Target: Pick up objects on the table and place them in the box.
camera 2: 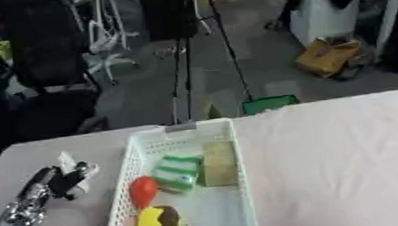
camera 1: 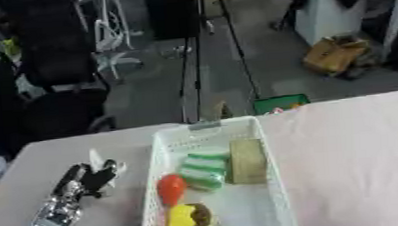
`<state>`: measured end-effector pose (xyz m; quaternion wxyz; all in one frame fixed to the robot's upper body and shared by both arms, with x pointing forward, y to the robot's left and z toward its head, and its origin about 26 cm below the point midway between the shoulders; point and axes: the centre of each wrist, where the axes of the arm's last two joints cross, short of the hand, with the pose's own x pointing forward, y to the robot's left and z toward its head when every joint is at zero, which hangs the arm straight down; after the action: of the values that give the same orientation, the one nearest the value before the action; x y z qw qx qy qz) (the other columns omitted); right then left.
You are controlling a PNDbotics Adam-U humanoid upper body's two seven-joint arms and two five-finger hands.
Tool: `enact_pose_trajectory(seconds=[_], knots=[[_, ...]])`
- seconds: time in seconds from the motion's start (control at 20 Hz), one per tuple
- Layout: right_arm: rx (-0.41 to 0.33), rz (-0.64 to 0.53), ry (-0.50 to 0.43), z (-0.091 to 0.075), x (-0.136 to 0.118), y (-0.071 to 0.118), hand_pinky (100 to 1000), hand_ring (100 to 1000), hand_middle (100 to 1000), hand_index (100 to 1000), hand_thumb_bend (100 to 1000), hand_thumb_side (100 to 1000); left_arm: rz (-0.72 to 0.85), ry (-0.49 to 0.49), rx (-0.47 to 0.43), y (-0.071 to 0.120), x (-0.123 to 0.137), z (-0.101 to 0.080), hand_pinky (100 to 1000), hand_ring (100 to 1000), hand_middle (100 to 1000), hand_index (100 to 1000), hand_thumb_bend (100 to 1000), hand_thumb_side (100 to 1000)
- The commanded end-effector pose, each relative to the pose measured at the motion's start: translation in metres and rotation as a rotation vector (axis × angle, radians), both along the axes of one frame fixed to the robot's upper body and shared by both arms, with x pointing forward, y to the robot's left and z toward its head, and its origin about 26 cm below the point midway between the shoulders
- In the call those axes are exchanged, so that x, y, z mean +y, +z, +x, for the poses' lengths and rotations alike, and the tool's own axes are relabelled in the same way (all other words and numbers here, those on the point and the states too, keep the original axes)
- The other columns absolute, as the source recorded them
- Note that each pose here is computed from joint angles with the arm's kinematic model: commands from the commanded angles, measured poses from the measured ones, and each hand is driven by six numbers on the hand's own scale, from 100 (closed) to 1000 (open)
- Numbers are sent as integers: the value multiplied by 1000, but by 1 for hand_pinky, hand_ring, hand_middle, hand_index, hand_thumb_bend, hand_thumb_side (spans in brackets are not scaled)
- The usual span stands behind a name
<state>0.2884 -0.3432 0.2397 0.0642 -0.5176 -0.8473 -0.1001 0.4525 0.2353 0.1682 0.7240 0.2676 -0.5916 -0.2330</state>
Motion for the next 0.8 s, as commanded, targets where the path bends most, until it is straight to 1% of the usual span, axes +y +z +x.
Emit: enact_pose_trajectory(seconds=[0.05, 0.6, 0.65, 0.7, 0.75, 0.8], knots=[[-30, -22, -5, -3, -1, 9, 844, 916, 827, 808, 100, 1000, 10, -9, -75, 28, 8, -4, 778, 466, 362, 345, 100, 691], [-36, -21, -5, -3, -1, 10, 844, 915, 827, 806, 100, 1000, -31, -53, -149, 57, 6, -14, 764, 456, 348, 336, 100, 696], [-36, -21, -6, -3, -1, 10, 844, 915, 827, 806, 100, 1000, -34, -66, -168, 63, 5, -16, 760, 453, 344, 334, 100, 697], [-36, -21, -6, -3, -1, 10, 844, 915, 827, 806, 100, 1000, -38, -77, -181, 67, 4, -18, 757, 452, 343, 333, 100, 819], [-36, -21, -6, -3, -1, 10, 844, 915, 827, 806, 100, 1000, -41, -91, -200, 73, 2, -20, 757, 451, 342, 333, 100, 695], [-35, -21, -6, -3, -1, 9, 844, 915, 827, 807, 100, 1000, -43, -100, -211, 76, 1, -22, 755, 451, 342, 332, 100, 693]])
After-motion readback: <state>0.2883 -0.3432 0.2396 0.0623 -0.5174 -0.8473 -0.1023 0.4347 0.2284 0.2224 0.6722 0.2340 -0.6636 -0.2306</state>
